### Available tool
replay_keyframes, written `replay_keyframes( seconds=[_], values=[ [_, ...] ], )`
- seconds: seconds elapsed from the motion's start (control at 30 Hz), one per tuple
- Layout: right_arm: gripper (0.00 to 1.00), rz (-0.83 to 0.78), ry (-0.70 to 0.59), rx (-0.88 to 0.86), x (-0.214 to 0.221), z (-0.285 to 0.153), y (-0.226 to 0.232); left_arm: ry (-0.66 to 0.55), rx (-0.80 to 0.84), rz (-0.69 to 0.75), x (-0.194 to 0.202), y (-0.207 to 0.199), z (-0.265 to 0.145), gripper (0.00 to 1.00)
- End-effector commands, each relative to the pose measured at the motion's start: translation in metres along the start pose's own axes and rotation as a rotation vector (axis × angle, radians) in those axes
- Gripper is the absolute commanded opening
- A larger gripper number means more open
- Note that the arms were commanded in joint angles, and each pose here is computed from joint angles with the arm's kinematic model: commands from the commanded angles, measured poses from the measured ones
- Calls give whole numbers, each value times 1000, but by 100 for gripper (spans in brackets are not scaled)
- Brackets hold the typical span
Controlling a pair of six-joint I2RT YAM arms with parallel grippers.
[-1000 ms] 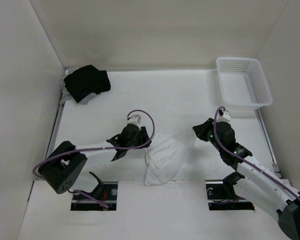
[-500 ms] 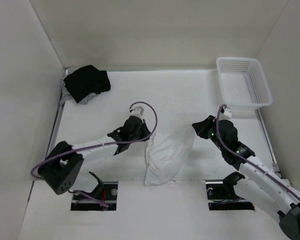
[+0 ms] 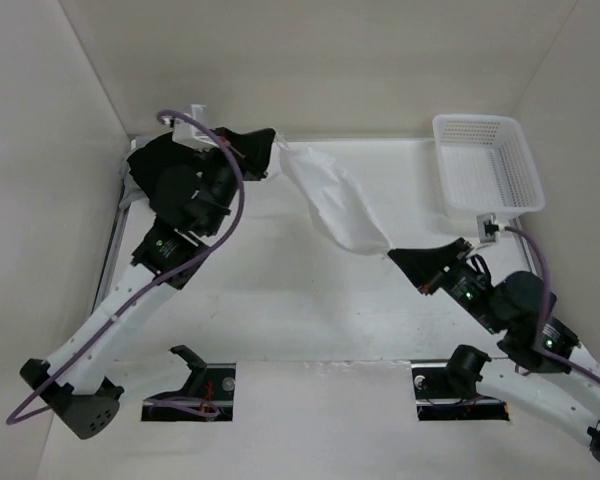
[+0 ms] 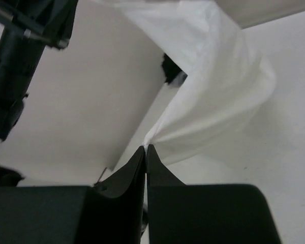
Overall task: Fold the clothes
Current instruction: Flatten the tank top out
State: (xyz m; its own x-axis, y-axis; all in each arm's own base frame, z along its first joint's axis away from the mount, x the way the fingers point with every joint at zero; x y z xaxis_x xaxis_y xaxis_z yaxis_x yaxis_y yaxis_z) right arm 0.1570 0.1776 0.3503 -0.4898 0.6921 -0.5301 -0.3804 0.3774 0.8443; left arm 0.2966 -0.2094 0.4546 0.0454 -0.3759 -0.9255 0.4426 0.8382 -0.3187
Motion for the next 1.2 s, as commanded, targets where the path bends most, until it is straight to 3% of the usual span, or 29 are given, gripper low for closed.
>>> replay_keyframes(
  seconds=[0.0, 0.17, 0.3, 0.4, 0.53, 0.67, 0.73, 0.8, 0.9, 1.03, 1.17],
  values=[
    [4, 42, 37, -48, 3, -29, 18, -138, -41, 85, -65, 2, -18, 2],
    [4, 150, 181, -56, 42, -52, 9, -190, -75, 107, -100, 9, -28, 2],
    [4, 110, 276, -7, 76, -49, 1, -231, -79, 128, -118, 9, -32, 2],
    [5, 51, 312, 51, 100, -40, -13, -191, -91, 171, -105, 13, -7, 3],
    [5, 1, 285, 191, 115, -17, -60, -53, -97, 223, -44, 28, 68, 4],
    [4, 33, 293, 359, 129, 11, -135, 139, -41, 225, 57, 41, 155, 7],
    [4, 95, 287, 403, 133, 22, -166, 255, -13, 235, 120, 43, 191, 19],
    [4, 127, 262, 429, 130, 30, -186, 368, -17, 249, 179, 47, 212, 44],
    [4, 158, 231, 459, 126, 36, -205, 453, -36, 251, 217, 50, 204, 66],
    [4, 143, 216, 474, 123, 37, -213, 416, -69, 209, 205, 49, 150, 65],
    [4, 118, 197, 485, 115, 35, -220, 430, -136, 193, 218, 55, 52, 62]
  ],
)
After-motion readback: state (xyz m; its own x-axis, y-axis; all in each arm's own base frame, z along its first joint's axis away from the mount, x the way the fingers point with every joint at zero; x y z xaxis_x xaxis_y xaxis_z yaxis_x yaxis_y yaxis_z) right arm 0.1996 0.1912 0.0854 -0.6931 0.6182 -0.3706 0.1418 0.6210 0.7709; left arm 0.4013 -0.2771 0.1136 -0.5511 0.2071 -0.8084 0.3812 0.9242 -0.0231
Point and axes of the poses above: each gripper's point midway between its finger pads, its own z axis out along the fingers, its own y axis along the line the jaws close on, x = y × z, the point moved 2 cm from there along -z, back along the fingers, and after that the axes turned 15 degrees about z, right-handed, at the moved point
